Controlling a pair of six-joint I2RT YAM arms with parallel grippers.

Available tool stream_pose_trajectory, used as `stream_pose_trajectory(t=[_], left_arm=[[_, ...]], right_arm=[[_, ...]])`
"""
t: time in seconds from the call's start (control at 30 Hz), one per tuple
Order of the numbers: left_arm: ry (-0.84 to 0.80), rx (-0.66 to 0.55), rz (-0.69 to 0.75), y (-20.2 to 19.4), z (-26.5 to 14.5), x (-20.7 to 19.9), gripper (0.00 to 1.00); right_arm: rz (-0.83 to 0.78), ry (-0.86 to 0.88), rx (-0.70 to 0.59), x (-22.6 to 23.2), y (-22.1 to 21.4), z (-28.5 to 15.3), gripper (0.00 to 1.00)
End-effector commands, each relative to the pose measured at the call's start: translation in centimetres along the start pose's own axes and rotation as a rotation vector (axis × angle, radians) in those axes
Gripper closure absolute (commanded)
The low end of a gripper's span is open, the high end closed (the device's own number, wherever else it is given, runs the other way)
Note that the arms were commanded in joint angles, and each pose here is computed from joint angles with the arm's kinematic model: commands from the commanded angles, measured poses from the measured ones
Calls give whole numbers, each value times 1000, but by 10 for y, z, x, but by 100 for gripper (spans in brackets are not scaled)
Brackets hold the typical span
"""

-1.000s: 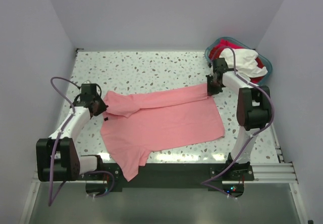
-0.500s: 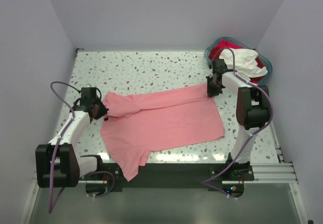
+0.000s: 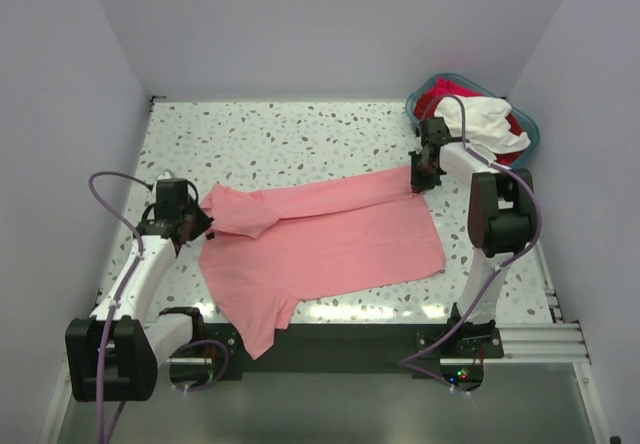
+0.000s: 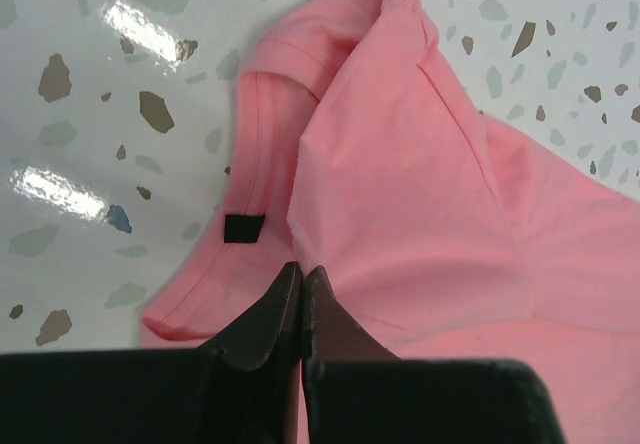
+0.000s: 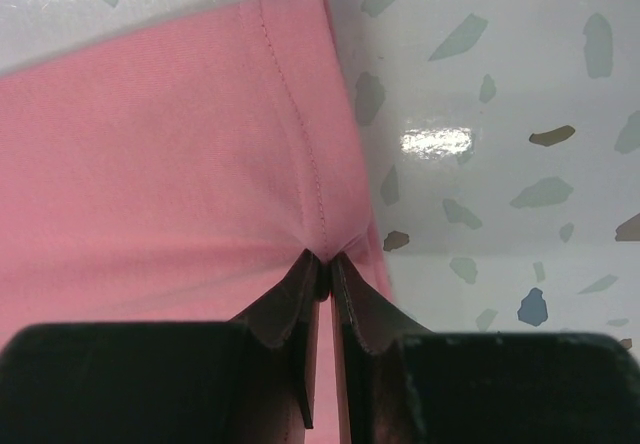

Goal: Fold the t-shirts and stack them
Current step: Fold the tshirt

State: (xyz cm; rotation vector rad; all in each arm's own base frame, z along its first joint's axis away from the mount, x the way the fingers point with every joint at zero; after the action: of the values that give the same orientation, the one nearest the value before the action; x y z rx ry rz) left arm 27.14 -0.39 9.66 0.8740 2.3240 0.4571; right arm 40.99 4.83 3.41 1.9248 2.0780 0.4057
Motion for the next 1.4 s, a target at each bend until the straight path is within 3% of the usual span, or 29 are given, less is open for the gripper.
stream_pose_trajectory(t=[0.0,0.23,0.47,0.63,0.87,1.1,1.3,1.37], left_arm=[[3,13,-45,-13,-2,6,100],[12,47,-52,-28,6,14,100],[-18,62,-55,-28,5,7,100],[-21,74,-42,-26,1,4,100],[-13,67,-35,-21,-8,3,100],[-7,72,-28,-19,-14,1,100],[-61,112,-33,-30,-15,-3,100],[-92,135,-25,-39,-15,-9,100]], right_arm=[[18,-40,-25,-7,11,-4,88],[30,-49,-6,-7,7,-2,80],[109,-112,-38,-9,20,-32,45],[36,-113,-140,18,42,-70,34],[-73,76,-226,94,36,-94,35],[-157,521,-295,200,22,-116,39],[-309,730,-251,289,-28,-120,39],[-263,789,-209,303,-42,-118,39]])
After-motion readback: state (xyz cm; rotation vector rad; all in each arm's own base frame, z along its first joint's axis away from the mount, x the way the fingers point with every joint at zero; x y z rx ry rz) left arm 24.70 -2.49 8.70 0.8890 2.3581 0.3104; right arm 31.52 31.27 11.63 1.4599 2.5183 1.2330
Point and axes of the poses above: each gripper's point midway between its finger pads, its own z axis out along the fingers, its own x axis along the line the jaws close on, y = z × x, the point moved 1 cm from there along -z, back along the fingers, and after that the axes turned 8 degrees about -z, right-handed, at the moved point
